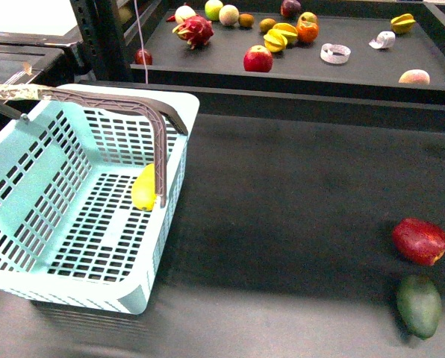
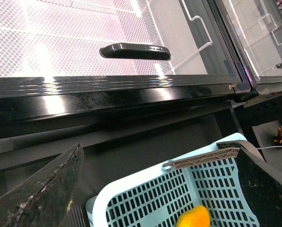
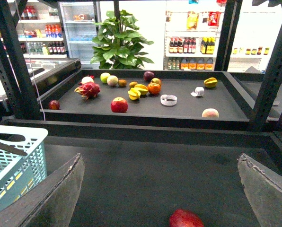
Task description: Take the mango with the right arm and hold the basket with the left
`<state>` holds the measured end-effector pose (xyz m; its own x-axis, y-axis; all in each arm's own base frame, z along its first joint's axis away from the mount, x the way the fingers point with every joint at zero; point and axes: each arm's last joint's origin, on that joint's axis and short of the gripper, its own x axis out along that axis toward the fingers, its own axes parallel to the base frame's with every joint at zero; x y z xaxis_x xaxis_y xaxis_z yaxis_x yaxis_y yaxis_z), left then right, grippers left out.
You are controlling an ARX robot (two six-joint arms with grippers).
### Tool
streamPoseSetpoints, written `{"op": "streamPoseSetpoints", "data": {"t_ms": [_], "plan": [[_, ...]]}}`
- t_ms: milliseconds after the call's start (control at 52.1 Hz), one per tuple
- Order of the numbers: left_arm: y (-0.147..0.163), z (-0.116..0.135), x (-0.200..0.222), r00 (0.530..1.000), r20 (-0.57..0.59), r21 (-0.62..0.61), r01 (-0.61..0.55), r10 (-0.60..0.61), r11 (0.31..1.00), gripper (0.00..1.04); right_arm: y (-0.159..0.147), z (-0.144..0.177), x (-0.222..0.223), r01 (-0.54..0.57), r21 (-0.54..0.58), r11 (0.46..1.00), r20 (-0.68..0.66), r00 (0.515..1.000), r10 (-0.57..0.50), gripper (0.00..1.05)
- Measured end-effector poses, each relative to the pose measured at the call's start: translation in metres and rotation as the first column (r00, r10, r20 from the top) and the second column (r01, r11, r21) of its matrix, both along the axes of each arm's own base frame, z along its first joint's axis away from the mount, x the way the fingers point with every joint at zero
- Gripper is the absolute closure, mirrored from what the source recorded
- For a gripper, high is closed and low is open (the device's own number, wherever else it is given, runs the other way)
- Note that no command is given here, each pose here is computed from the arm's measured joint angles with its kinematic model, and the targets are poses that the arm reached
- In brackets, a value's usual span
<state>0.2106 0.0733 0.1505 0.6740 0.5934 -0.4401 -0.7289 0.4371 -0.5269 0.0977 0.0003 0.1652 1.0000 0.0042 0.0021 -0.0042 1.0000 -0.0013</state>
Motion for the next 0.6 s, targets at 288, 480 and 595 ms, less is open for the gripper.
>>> {"op": "streamPoseSetpoints", "data": {"t_ms": [288, 480, 595], "plan": [[-0.028, 0.012, -0.023, 0.678, -0.016, 0.591, 0.6, -0.735, 0.54, 0.53, 0.0, 0.0, 0.0, -0.003, 0.0, 1.0, 0.0, 1.0, 0.003, 0.08], [-0.047, 0.01, -0.045, 0.67, -0.109, 0.647, 0.609, -0.734, 0.459, 0.91, 0.0, 0.0, 0.0, 0.0, 0.0, 1.0, 0.001, 1.0, 0.0, 0.08], [-0.052, 0.012, -0.053, 0.681, -0.114, 0.658, 0.598, -0.723, 0.459, 1.03, 0.0, 0.0, 0.0, 0.0, 0.0, 1.0, 0.001, 1.0, 0.0, 0.08]]}}
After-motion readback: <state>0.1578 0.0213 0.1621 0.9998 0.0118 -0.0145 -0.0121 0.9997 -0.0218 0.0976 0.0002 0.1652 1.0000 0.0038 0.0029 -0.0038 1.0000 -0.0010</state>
